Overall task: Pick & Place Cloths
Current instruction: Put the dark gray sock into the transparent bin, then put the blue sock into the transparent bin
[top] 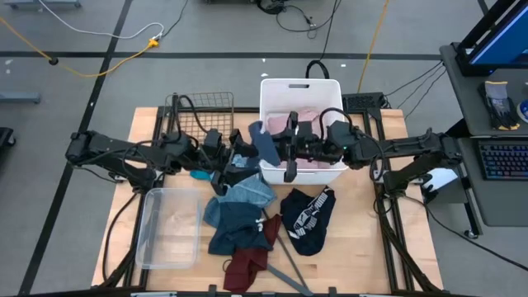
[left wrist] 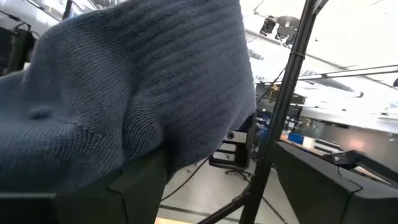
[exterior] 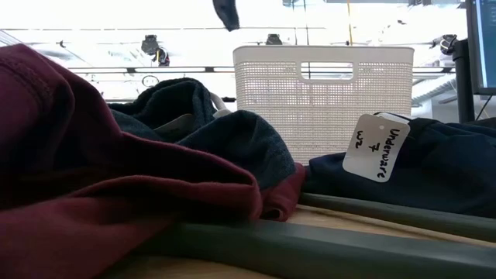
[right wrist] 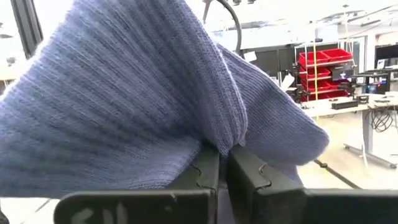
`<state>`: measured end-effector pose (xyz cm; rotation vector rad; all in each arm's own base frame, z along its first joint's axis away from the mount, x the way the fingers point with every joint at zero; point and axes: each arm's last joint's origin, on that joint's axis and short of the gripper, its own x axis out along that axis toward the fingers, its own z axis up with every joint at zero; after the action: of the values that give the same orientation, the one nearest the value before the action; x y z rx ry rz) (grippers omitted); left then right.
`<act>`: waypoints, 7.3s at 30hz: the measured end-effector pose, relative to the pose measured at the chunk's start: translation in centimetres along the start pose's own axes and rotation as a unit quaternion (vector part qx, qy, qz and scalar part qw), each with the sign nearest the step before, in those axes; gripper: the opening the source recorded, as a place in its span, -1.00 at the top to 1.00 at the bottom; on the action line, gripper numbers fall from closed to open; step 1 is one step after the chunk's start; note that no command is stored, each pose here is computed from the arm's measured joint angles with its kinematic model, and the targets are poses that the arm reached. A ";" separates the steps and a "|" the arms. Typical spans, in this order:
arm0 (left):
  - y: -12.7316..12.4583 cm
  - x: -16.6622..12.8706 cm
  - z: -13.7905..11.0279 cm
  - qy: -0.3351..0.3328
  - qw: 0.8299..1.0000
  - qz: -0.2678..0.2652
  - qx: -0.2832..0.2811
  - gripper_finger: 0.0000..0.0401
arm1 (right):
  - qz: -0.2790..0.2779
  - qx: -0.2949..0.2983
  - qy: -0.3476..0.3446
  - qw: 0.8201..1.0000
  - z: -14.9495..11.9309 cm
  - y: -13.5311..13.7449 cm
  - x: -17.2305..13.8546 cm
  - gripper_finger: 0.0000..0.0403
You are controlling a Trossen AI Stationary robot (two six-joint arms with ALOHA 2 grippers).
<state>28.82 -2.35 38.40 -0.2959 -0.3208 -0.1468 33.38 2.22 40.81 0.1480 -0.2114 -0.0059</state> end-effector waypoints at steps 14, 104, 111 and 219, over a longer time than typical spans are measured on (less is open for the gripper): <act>-1.3 -1.6 1.6 0.006 0.996 0.016 0.093 -0.48 | 0.026 0.008 0.007 1.000 0.6 0.3 -0.6 0.98; -9.3 -16.4 0.6 0.432 0.796 0.120 -0.406 0.96 | 0.101 0.009 0.144 0.984 0.1 1.7 -3.2 0.56; -9.6 -17.8 -0.9 0.490 0.756 0.192 -0.389 0.96 | 0.100 0.009 0.149 0.984 0.0 1.7 -3.2 0.56; 6.0 -13.2 -1.2 0.452 0.624 0.606 -0.197 -0.20 | 0.113 -0.050 0.258 0.958 3.8 1.0 -12.0 0.56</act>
<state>17.92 4.22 31.33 -0.7744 0.9920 0.9983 20.81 2.88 42.14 0.0193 0.2956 0.2466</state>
